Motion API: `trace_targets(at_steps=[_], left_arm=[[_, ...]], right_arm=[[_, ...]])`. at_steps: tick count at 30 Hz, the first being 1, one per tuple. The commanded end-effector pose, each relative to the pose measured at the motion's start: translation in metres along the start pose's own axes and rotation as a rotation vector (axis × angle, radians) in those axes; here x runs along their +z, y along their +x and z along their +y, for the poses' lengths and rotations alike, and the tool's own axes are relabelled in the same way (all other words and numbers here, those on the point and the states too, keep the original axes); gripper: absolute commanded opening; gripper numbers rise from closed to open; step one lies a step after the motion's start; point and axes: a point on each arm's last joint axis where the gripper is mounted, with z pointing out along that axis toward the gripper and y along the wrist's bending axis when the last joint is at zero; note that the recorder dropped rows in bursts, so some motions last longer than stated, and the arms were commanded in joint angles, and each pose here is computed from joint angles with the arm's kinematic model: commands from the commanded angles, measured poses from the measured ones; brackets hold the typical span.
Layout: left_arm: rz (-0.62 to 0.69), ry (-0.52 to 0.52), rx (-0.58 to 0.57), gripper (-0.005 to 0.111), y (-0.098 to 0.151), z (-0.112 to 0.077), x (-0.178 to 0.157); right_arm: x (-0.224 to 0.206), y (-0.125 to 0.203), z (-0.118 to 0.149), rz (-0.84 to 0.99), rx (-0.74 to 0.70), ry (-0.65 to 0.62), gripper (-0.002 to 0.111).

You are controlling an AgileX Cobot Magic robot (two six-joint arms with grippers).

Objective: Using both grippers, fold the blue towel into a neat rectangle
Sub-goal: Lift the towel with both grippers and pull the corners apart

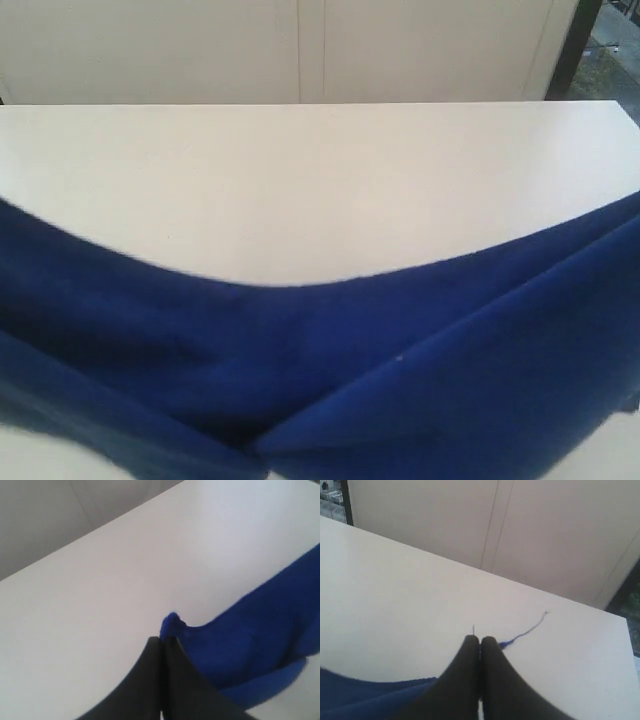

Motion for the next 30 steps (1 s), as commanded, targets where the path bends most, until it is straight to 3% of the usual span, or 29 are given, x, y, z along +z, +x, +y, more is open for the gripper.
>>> trace_targets(at_steps=[1,6,12,17,20,25,30], left_arm=[[0.172,-0.122,-0.05,0.0,0.024,0.011,0.051],[0.162,-0.187,-0.079,0.0,0.046,0.016,0.127],[0.259,-0.417,0.018,0.0,0.078,0.035,0.202],[0.284,-0.571,0.149,0.0,0.085,0.05,0.25],[0.256,-0.659,0.15,0.0,0.09,0.064,0.275],[0.269,-0.72,0.076,0.0,0.105,0.084,0.309],[0.319,-0.679,0.048,0.0,0.107,0.101,0.346]], right_arm=[[0.037,0.013,-0.008,0.078,0.036,0.057,0.0],[0.105,0.049,-0.019,0.263,0.007,0.125,0.0],[0.177,0.079,-0.03,0.382,-0.068,0.175,0.0],[0.229,0.102,-0.033,0.468,-0.071,0.155,0.0],[0.258,0.112,-0.042,0.517,-0.045,0.158,0.0],[0.293,0.12,-0.056,0.523,-0.008,0.159,0.0],[0.321,0.13,-0.069,0.553,0.007,0.172,0.0]])
